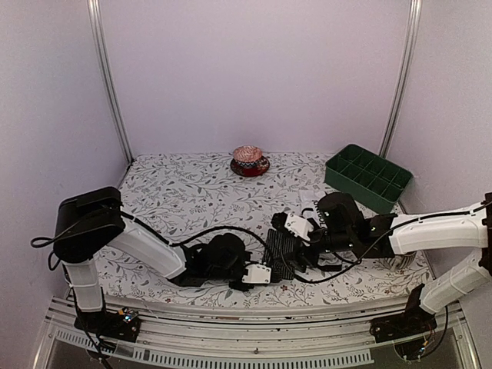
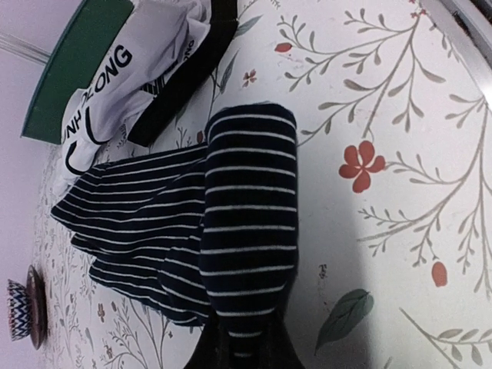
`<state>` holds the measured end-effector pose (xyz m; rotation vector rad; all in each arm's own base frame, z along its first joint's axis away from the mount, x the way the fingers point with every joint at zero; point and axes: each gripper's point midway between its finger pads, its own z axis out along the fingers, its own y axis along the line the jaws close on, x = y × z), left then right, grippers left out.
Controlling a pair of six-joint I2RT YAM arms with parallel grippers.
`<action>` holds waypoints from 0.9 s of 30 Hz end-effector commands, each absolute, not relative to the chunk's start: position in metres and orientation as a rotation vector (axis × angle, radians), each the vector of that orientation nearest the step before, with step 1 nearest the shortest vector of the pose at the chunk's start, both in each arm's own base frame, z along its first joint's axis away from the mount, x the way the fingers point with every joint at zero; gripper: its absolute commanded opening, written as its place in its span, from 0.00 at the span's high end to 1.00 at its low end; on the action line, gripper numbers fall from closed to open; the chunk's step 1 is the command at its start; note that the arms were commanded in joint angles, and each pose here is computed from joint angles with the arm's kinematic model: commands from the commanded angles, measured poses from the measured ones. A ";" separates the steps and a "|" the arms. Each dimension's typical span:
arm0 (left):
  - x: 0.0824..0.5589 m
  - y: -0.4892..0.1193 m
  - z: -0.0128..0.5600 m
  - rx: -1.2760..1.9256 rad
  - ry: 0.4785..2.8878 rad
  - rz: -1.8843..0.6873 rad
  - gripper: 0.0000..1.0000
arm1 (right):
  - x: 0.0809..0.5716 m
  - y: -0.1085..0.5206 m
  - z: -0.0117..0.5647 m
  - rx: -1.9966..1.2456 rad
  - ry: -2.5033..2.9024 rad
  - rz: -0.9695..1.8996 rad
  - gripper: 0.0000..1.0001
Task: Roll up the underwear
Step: Roll the underwear at the center of the board.
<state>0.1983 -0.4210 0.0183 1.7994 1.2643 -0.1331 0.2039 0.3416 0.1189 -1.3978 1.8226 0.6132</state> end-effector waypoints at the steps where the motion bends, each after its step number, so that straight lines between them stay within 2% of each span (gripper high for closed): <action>1: 0.179 -0.381 -0.038 2.012 1.531 -0.221 1.00 | 0.223 0.332 0.153 -1.220 1.677 0.323 0.21; 9: 0.176 -0.376 -0.059 2.080 1.680 -0.321 1.00 | 0.220 0.296 0.212 -0.942 1.477 0.033 0.17; 14: 0.171 -0.374 -0.067 2.125 1.743 -0.382 1.00 | 0.210 0.274 0.242 -0.823 1.396 0.008 0.17; 17: 0.166 -0.372 -0.067 2.153 1.783 -0.463 1.00 | 0.188 0.290 0.243 -0.911 1.327 0.050 0.24; 23: 0.166 -0.369 -0.066 2.166 1.854 -0.547 1.00 | 0.130 0.342 0.209 -1.264 1.149 0.072 0.26; 27: 0.165 -0.365 -0.073 2.192 1.905 -0.582 1.00 | 0.119 0.364 0.171 -1.454 1.163 0.059 0.28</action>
